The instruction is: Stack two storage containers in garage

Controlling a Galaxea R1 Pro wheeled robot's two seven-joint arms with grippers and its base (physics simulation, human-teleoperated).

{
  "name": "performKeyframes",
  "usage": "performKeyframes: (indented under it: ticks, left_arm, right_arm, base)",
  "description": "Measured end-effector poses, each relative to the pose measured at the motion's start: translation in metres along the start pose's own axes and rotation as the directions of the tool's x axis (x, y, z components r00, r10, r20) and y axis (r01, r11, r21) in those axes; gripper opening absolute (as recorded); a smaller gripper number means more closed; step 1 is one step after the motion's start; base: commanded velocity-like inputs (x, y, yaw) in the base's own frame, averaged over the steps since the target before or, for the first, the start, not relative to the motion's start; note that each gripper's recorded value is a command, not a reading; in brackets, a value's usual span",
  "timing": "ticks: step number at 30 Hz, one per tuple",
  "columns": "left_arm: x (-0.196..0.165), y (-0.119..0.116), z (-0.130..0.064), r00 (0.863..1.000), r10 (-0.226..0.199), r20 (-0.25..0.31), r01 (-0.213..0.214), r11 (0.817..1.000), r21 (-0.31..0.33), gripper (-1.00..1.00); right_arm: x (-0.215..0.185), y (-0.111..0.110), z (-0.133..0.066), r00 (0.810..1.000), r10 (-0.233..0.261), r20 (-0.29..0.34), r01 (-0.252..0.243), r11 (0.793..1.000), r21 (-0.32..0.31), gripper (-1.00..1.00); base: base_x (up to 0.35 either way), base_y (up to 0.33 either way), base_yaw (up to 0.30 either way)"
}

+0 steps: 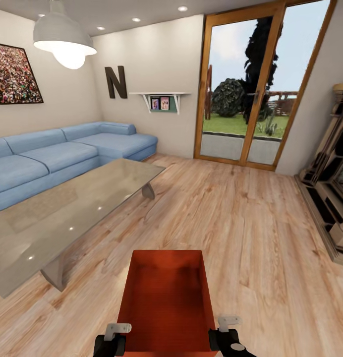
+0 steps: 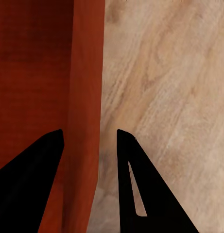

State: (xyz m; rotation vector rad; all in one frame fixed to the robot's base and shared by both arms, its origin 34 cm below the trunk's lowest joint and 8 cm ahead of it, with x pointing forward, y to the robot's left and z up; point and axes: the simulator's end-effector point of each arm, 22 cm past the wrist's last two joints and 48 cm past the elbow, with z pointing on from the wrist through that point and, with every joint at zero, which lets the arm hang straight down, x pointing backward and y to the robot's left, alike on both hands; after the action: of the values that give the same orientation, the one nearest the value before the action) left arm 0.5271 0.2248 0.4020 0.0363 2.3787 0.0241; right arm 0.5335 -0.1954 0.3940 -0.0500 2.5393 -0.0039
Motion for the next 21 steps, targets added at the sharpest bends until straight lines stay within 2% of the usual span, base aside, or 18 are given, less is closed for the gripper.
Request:
performKeyframes:
  ticks: [19, 21]
  left_arm:
    - [0.0, 0.0001, 0.0, 1.0, 0.0, 0.0, 0.0, 1.0, 0.0, -1.0]
    - [0.0, 0.0, 0.0, 1.0, 0.0, 0.0, 0.0, 1.0, 0.0, -1.0]
  right_arm:
    - [-0.0001, 0.0, 0.0, 1.0, -0.001, 0.0, 0.001, 1.0, 0.0, -1.0]
    - [0.0, -0.0001, 0.0, 1.0, 0.0, 0.0, 0.0, 1.0, 0.0, -1.0]
  base:
    - [0.0, 0.0, 0.278]
    - [0.0, 0.0, 0.133]
